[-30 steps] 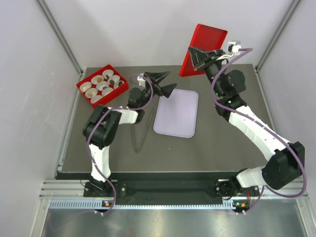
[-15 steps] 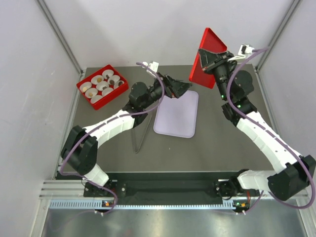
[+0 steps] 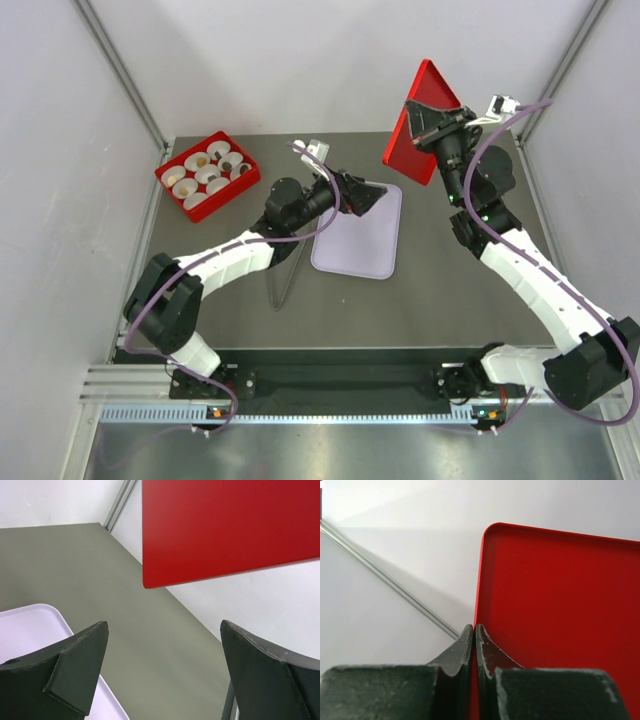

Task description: Pack the chocolate

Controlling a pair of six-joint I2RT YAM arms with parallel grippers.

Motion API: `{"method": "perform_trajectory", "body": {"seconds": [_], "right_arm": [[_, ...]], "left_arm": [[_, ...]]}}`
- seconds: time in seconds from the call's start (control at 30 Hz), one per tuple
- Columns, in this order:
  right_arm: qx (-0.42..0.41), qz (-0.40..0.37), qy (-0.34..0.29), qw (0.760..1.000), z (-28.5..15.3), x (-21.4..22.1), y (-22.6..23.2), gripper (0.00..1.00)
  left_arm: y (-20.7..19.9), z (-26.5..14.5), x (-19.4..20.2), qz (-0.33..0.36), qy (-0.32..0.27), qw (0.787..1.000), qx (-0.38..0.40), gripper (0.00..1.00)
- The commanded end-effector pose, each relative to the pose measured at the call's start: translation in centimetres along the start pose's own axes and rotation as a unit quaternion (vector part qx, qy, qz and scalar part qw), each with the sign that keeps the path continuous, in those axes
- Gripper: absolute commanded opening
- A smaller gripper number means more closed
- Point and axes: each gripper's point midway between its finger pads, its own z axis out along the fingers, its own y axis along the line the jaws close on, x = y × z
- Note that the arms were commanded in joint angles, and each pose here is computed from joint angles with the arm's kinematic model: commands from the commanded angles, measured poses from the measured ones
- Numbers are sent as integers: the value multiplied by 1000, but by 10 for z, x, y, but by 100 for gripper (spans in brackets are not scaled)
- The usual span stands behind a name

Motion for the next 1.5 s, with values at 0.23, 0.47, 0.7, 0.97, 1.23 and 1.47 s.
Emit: {"method": "perform_trajectory", "body": {"seconds": [0.23, 0.47, 0.7, 0.97, 1.23, 1.47], "right_arm": [[-19, 52, -33, 998, -6, -20, 17, 0], [-20, 85, -13, 996, -16, -8, 12, 0], [-5, 150, 26, 988, -44, 10, 2, 0], [49, 117, 70, 989, -74, 30, -34, 0], [89, 99, 122, 984, -94, 25, -49, 43], [173, 169, 154, 958, -126, -3, -64, 80]], "left_arm": [[-51, 13, -33, 104, -41, 994, 17, 99], [-53, 18, -49, 138, -68, 988, -6, 99], [-60, 22, -57, 173, -85, 981, -20, 86], [-54, 16, -54, 220, -83, 971, -29, 9], [-42, -3, -86, 267, -115, 951, -103, 0], [-47, -19, -99, 403, -137, 892, -155, 0]]}}
